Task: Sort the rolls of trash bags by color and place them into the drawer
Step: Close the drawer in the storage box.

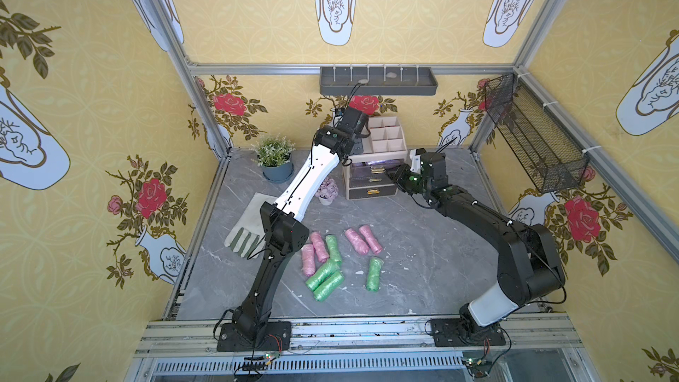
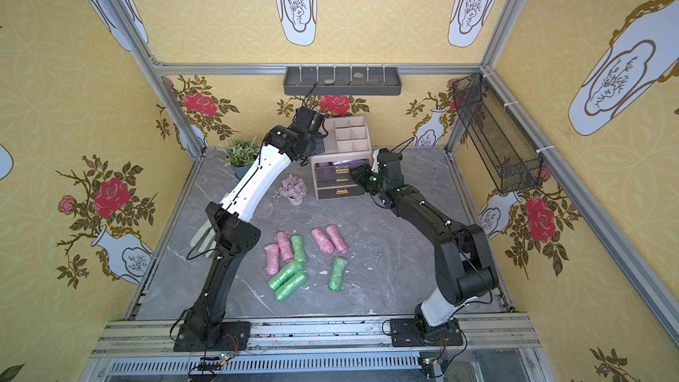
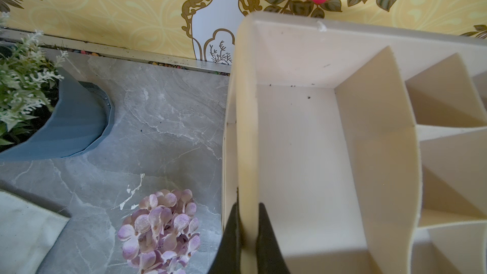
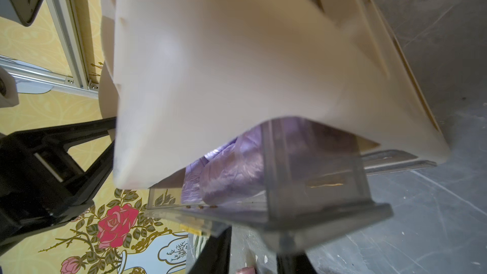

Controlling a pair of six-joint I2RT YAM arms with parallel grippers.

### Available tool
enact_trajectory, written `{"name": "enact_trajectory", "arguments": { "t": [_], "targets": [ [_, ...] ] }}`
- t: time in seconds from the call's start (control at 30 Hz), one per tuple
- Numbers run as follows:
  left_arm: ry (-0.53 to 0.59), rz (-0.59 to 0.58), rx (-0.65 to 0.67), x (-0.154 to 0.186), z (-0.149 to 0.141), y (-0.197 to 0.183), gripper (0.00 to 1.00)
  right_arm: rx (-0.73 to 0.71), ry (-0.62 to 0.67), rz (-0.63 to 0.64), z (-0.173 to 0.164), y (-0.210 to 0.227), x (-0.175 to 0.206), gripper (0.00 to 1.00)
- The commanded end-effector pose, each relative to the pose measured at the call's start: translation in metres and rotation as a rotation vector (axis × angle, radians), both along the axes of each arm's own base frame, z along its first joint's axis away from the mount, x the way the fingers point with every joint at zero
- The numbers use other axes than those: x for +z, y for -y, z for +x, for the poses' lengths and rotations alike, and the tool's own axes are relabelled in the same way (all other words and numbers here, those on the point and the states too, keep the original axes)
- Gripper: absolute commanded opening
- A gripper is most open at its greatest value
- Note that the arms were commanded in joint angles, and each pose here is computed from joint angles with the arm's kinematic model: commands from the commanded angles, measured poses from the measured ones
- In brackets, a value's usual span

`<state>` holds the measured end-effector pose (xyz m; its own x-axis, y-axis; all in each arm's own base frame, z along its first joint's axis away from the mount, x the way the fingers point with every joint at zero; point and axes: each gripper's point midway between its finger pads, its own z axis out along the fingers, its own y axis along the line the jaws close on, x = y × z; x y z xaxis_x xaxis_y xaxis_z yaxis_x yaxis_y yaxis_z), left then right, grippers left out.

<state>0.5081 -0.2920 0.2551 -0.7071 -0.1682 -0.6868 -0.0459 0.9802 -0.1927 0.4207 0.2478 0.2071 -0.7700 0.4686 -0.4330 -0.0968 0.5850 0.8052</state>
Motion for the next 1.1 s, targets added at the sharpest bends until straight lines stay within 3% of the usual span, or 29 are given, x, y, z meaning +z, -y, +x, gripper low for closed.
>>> {"name": "enact_trajectory", "arguments": {
  "t": [0.0, 0.57, 0.7, 1.07],
  "targets": [
    [-0.139, -0.003, -0.030, -0.036, -0.016, 0.006, 0.00, -0.022, 0.087, 0.049, 0.014, -0.004, 0.024, 0.30],
    [-0.146, 0.004, -0.028, -0.035, -0.020, 0.003, 0.00, -0.048, 0.092, 0.098, 0.032, -0.012, 0.027, 0.34],
    [-0.144, 0.008, -0.023, -0.033, -0.020, 0.001, 0.00, -0.047, 0.056, 0.072, 0.016, -0.008, 0.023, 0.42],
    [-0.147, -0.014, 0.002, -0.032, -0.021, -0.001, 0.00, -0.127, -0.081, 0.026, -0.057, 0.035, 0.004, 0.46]
  ]
}}
